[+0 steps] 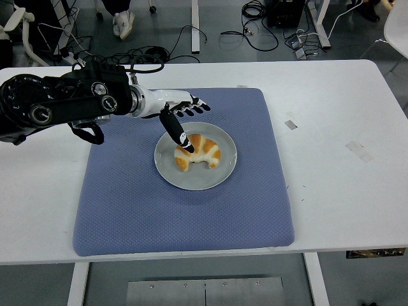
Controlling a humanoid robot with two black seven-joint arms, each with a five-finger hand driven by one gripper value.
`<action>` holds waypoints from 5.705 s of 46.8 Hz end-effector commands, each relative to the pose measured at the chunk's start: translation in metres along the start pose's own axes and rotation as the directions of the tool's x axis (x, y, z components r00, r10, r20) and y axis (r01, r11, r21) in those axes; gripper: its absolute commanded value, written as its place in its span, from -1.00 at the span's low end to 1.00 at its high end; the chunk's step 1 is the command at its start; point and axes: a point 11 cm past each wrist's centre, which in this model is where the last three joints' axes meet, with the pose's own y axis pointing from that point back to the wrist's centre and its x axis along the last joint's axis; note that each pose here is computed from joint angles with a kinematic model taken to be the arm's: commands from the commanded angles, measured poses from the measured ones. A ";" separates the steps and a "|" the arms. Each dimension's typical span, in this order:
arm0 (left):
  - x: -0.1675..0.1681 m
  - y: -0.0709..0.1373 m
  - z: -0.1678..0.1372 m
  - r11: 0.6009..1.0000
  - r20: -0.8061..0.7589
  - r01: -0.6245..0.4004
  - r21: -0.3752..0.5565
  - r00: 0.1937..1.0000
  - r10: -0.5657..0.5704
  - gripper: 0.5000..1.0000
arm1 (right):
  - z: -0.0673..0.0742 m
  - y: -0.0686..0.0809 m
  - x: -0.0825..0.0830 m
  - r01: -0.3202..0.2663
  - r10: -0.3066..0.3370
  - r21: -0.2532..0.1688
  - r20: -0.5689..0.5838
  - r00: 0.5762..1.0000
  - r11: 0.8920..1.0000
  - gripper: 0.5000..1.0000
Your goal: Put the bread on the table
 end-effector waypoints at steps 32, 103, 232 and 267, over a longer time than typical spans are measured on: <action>-0.024 -0.015 0.006 1.000 0.058 0.013 -0.001 0.998 -0.013 0.85 | 0.000 0.000 0.000 0.000 0.000 0.000 0.000 1.000 1.000 1.00; -0.029 -0.016 -0.007 0.993 0.090 0.024 0.119 0.995 -0.035 -1.00 | 0.000 0.000 0.000 0.000 0.000 0.000 -0.001 1.000 1.000 1.00; 0.069 0.011 -0.130 0.972 -0.121 -0.109 0.208 0.983 0.136 -1.00 | 0.000 0.000 0.000 0.000 0.000 0.000 0.000 1.000 1.000 1.00; 0.067 0.008 -0.125 0.974 -0.136 -0.111 0.198 0.981 0.139 -0.10 | 0.000 0.000 0.000 0.000 0.000 0.000 0.000 1.000 1.000 1.00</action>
